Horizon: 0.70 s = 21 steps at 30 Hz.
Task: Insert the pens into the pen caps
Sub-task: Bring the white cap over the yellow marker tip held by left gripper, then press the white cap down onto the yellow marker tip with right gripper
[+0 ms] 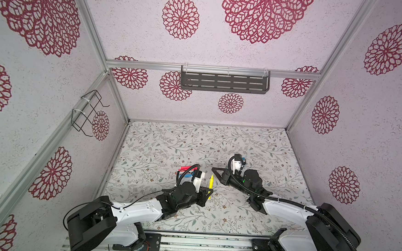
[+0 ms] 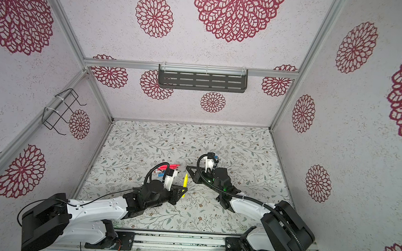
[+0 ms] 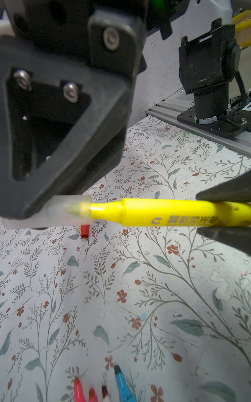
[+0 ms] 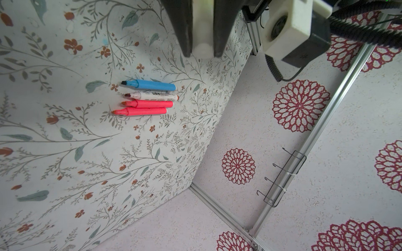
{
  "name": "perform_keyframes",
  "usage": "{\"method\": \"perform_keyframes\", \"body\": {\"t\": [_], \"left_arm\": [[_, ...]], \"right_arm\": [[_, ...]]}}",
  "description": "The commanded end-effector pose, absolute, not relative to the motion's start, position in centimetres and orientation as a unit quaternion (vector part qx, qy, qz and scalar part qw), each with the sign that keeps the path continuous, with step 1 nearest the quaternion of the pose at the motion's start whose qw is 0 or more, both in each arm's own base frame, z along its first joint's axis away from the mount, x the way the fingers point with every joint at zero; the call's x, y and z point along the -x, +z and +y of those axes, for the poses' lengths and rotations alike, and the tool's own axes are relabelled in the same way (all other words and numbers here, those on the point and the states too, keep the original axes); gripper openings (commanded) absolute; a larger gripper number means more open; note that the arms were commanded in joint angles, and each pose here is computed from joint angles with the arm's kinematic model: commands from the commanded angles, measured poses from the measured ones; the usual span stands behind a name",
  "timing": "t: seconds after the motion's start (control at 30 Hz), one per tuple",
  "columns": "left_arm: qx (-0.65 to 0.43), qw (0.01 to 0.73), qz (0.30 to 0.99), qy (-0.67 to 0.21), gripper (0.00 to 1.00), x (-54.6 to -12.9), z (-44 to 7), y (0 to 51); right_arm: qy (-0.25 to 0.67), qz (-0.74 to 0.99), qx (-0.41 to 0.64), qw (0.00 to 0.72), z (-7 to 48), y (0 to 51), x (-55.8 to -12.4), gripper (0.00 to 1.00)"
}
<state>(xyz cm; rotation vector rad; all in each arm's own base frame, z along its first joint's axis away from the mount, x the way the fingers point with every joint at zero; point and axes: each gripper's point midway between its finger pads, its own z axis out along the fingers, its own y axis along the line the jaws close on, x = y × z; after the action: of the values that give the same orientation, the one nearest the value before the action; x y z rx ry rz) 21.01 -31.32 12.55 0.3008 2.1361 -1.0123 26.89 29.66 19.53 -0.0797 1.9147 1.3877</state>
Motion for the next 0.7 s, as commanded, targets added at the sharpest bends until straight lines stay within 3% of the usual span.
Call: {"method": "perform_keyframes", "body": {"t": [0.0,0.67], "left_arm": [[-0.119,0.381,0.821,-0.409,0.0,-20.9,-31.8,14.1],[-0.138,0.442,0.721,-0.516,0.0,-19.7,-30.2,22.8]], "right_arm": [[0.571,0.715,0.068,0.397,30.4,21.9,-25.8,0.05],[0.661,0.636,0.192,0.35,32.1,24.0,-19.9,0.08]]}}
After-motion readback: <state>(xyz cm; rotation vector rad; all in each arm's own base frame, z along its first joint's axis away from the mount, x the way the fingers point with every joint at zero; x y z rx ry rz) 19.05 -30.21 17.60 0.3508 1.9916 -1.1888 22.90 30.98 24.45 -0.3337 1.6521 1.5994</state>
